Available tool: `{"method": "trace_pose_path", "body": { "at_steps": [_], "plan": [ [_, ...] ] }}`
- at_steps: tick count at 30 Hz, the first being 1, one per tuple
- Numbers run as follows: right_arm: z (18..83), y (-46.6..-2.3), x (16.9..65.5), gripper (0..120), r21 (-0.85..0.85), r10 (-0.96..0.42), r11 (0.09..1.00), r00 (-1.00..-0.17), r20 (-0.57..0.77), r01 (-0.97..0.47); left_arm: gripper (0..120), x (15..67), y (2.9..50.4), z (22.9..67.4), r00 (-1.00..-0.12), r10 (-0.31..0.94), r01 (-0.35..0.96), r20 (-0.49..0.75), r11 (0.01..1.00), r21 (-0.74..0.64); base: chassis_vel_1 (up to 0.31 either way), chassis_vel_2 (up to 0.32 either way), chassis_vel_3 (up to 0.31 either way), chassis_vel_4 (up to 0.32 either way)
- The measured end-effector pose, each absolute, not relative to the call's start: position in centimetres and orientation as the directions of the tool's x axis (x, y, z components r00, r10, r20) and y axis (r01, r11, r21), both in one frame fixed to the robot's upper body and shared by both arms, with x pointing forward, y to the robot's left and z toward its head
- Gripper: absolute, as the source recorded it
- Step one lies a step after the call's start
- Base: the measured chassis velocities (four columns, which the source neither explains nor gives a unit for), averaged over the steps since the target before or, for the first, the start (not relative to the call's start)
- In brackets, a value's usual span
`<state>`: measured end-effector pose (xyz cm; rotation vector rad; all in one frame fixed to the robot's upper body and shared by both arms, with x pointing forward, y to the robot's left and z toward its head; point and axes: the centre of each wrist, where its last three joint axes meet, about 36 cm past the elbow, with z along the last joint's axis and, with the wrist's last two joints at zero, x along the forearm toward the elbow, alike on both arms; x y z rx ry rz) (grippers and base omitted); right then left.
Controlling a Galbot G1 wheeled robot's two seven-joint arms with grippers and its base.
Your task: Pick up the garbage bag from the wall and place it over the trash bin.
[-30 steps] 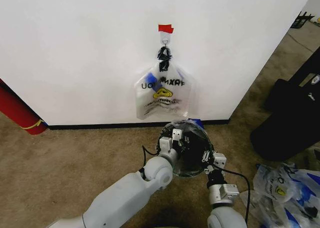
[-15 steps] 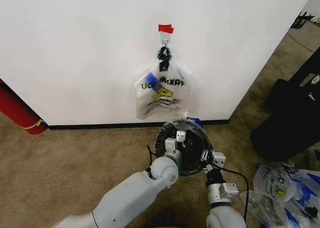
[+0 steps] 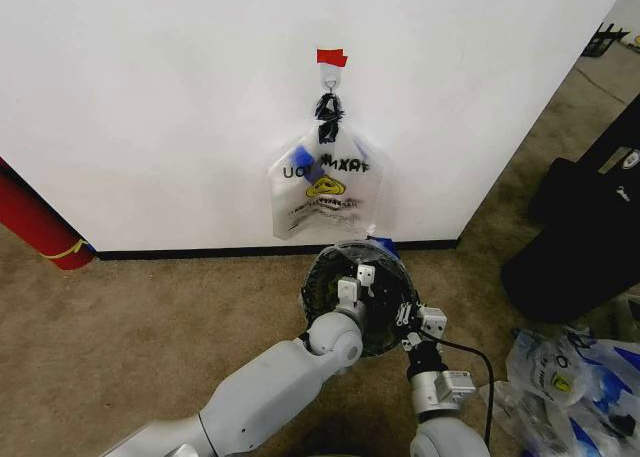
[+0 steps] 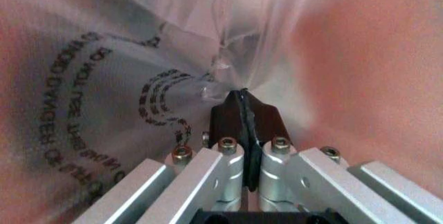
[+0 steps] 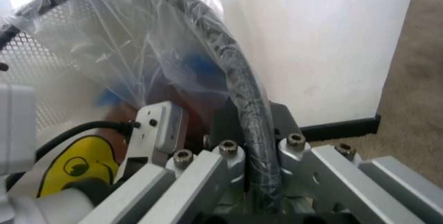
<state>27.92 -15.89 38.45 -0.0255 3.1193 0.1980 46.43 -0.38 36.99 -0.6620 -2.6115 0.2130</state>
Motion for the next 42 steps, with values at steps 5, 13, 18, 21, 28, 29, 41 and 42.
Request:
{"method": "trace_pose_path", "body": {
  "at_steps": [5, 13, 18, 21, 28, 29, 41, 42],
  "plan": [
    [38.3, -15.7, 27.7, 0, 0.127, -0.025, 0.992, -1.0, -0.016, -0.027, 0, 46.2, -0.3, 37.5, -0.787, 0.499, 0.43, 0.362, 0.865, -0.258, 0.0, 0.0, 0.0, 0.0],
    [38.4, -16.3, 29.1, 0, 0.175, 0.017, 0.984, -1.0, 0.014, 0.019, 0, 43.4, 1.8, 40.3, -0.747, 0.577, 0.513, 0.329, 0.816, -0.267, 0.0, 0.0, 0.0, 0.0],
    [38.1, -16.6, 30.0, 0, 0.208, 0.036, 0.977, -0.998, 0.047, 0.045, 0, 41.4, 3.7, 43.8, -0.716, 0.65, 0.58, 0.256, 0.757, -0.301, 0.0, 0.0, 0.0, 0.0],
    [38.2, -16.7, 30.3, 0, 0.234, 0.04, 0.971, -0.996, 0.074, 0.056, 0, 41.0, 5.1, 45.2, -0.721, 0.659, 0.592, 0.214, 0.747, -0.303, 0.0, 0.0, 0.0, 0.0],
    [39.0, -17.6, 30.9, 0, 0.319, 0.038, 0.943, -0.981, 0.19, 0.098, 0, 39.8, 11.2, 46.2, -0.803, 0.586, 0.547, 0.11, 0.797, -0.258, 0.0, 0.0, 0.0, 0.0],
    [39.3, -17.9, 31.0, 0, 0.34, 0.032, 0.935, -0.977, 0.209, 0.104, 0, 39.8, 12.7, 46.4, -0.831, 0.549, 0.512, 0.086, 0.817, -0.266, 0.0, 0.0, 0.0, 0.0],
    [41.9, -20.6, 31.7, 0, 0.549, -0.041, 0.818, -0.935, 0.353, 0.172, 0, 37.2, 20.3, 44.1, -0.968, 0.248, 0.251, -0.044, 0.94, -0.232, 0.0, 0.0, 0.0, 0.0],
    [42.0, -20.7, 31.8, 0, 0.561, -0.051, 0.809, -0.929, 0.367, 0.177, 0, 36.6, 20.8, 43.6, -0.976, 0.215, 0.218, -0.039, 0.95, -0.225, 0.0, 0.0, 0.0, 0.0]
  ]
}}
